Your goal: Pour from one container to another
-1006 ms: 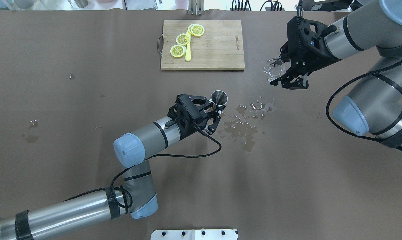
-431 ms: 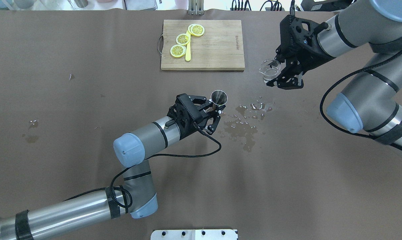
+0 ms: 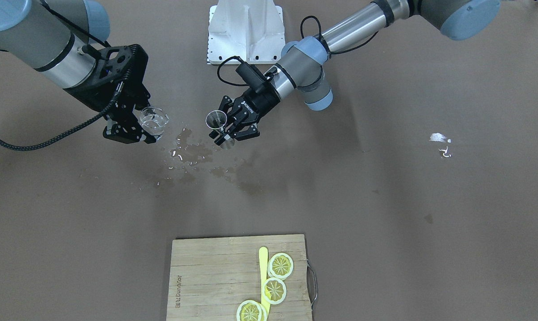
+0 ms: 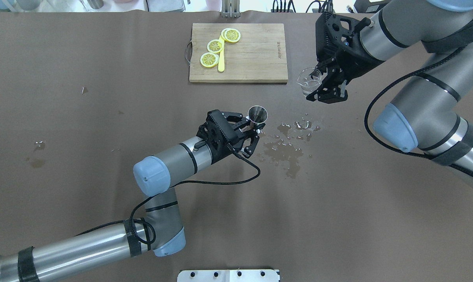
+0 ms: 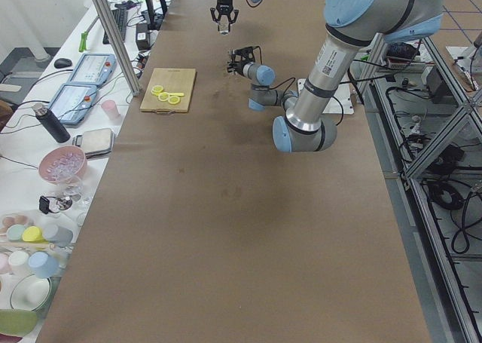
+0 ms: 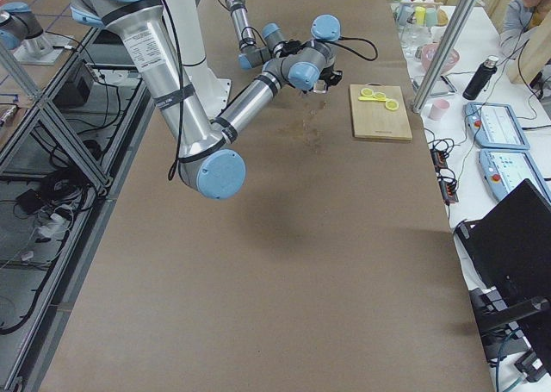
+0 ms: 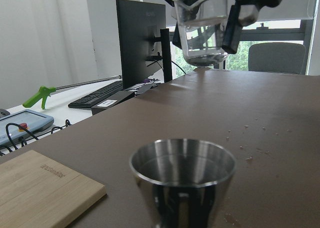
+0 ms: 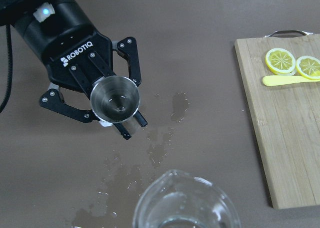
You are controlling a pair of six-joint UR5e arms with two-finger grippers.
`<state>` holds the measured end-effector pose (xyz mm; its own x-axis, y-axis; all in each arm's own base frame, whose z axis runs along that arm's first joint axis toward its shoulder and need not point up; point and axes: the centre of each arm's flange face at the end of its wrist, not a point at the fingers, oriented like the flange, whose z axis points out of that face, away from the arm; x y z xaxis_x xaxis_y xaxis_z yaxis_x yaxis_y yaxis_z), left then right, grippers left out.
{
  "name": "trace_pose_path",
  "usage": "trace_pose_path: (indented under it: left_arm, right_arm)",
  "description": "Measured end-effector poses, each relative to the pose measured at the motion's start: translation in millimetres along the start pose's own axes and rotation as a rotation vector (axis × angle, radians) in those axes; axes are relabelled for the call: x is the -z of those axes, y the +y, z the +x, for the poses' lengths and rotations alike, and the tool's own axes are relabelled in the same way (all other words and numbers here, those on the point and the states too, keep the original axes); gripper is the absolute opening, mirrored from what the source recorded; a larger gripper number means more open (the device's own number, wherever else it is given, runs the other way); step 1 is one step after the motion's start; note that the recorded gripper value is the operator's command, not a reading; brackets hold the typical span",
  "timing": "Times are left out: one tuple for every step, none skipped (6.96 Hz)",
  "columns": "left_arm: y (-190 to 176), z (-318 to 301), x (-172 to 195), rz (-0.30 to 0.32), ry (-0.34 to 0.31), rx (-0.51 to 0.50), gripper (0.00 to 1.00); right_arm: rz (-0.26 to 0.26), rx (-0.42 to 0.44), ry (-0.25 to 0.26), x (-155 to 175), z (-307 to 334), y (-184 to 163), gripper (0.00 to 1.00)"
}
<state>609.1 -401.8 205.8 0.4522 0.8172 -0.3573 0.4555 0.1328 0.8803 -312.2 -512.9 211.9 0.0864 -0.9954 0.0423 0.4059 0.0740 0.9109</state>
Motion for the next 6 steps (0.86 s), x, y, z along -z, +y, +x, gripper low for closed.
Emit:
trace_pose_path:
  left_arm:
    - [0.0, 0.0, 0.0, 0.0, 0.0, 0.0, 0.0]
    - [0.0, 0.0, 0.0, 0.0, 0.0, 0.0, 0.0]
    - [0.0, -0.1, 0.0, 0.0, 0.0, 0.0, 0.0]
    - [0.0, 0.0, 0.0, 0.0, 0.0, 0.0, 0.0]
    - [0.0, 0.0, 0.0, 0.0, 0.0, 0.0, 0.0]
    - [0.0, 0.0, 0.0, 0.0, 0.0, 0.0, 0.0]
  right_arm:
    - [-0.013, -0.009, -0.011, -0.9, -1.0, -8.9, 0.0]
    - [-0.028, -0.021, -0.021, -1.2, -1.9, -17.8, 0.0]
    - [-0.043, -0.032, -0.031, -1.8, -3.4, -25.0, 0.0]
    - [-0.054, -0.029, -0.036, -2.5, -4.4, -29.3, 0.0]
    - [-0.066, -0.005, -0.037, -4.2, -4.8, -31.1, 0.0]
    - [-0.077, 0.025, -0.037, -6.6, -5.9, -33.2, 0.0]
